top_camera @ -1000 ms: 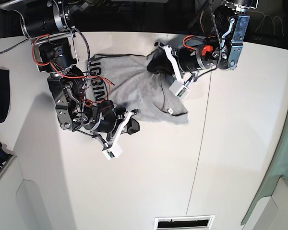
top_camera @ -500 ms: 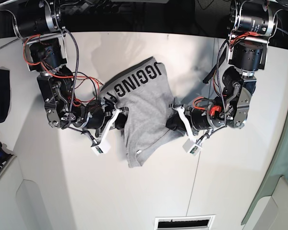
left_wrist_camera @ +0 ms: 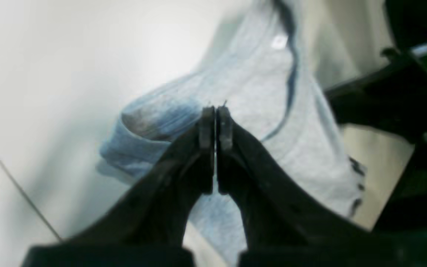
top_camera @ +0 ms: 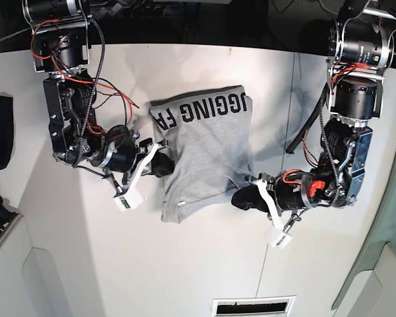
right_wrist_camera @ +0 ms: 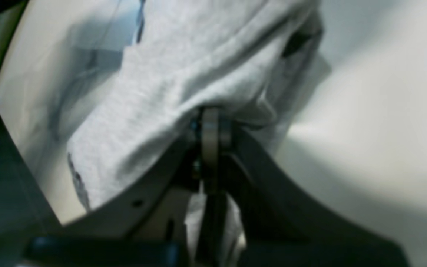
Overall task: Layout the t-shirt on the table in an organized manner, then fold the t-shirt properly
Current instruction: 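Press and square the folded shirt edges with both grippers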
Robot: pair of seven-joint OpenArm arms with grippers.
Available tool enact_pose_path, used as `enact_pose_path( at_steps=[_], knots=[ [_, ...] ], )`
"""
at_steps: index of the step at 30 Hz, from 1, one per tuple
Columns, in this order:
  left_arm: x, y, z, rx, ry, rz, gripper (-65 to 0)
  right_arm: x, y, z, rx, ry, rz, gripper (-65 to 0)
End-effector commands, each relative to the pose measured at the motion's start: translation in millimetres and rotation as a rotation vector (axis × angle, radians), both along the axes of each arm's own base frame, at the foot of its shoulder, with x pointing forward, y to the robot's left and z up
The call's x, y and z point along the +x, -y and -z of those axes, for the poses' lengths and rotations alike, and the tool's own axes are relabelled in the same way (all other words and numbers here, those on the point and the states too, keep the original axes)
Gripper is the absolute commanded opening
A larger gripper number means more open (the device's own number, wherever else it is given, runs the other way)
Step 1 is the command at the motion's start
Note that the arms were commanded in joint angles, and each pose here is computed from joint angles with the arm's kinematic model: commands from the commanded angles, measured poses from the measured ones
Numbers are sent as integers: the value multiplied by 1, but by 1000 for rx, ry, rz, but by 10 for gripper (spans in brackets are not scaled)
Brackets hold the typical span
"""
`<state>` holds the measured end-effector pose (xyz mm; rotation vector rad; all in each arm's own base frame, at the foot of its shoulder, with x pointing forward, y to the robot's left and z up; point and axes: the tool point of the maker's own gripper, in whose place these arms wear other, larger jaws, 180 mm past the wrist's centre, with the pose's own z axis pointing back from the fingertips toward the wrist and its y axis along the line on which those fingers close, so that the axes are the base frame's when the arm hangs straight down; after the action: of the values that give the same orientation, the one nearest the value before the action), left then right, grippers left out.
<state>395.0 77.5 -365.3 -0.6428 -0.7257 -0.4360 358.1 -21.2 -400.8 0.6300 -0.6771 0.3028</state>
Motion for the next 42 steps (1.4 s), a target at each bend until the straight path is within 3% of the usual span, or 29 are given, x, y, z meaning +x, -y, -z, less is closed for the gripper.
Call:
enact_pose_path(
  at_steps=[1,5,11,13,18,22,25,29,35,40,42],
  knots=[
    [6,3,-26,-31,64,22,-637,18,-1,-28,50,79,15,-650],
    [-24,5,-27,-8,66,77,-637,27,-5,-58,124,150,34,-650],
    [-75,21,-2,-99,-15,86,-637,17,-40,-64,158,153,-42,-650],
    [-87,25,12,-102,-27,65,-637,9,-54,-52,123,141,-88,-650],
    [-110,29,58,-30,-43,14,-637,-5,-53,11,-101,115,-149,-650],
    [-126,35,89,-36,-108,-19,-637,-14,-33,56,-124,49,-98,-650],
    [-126,36,92,-44,-115,-28,-637,-18,-27,64,-119,23,-82,-650],
    [-114,41,70,-46,-54,-7,-637,-3,-36,32,-48,87,-62,-650],
    [-100,58,7,-81,82,66,-637,28,-47,-41,-6,285,-68,-650],
    [-101,63,-2,-105,97,73,-637,58,-46,-63,-78,393,-71,-650],
    [-98,63,-2,-117,111,57,-637,69,-40,-58,-115,393,-61,-650]
  ],
)
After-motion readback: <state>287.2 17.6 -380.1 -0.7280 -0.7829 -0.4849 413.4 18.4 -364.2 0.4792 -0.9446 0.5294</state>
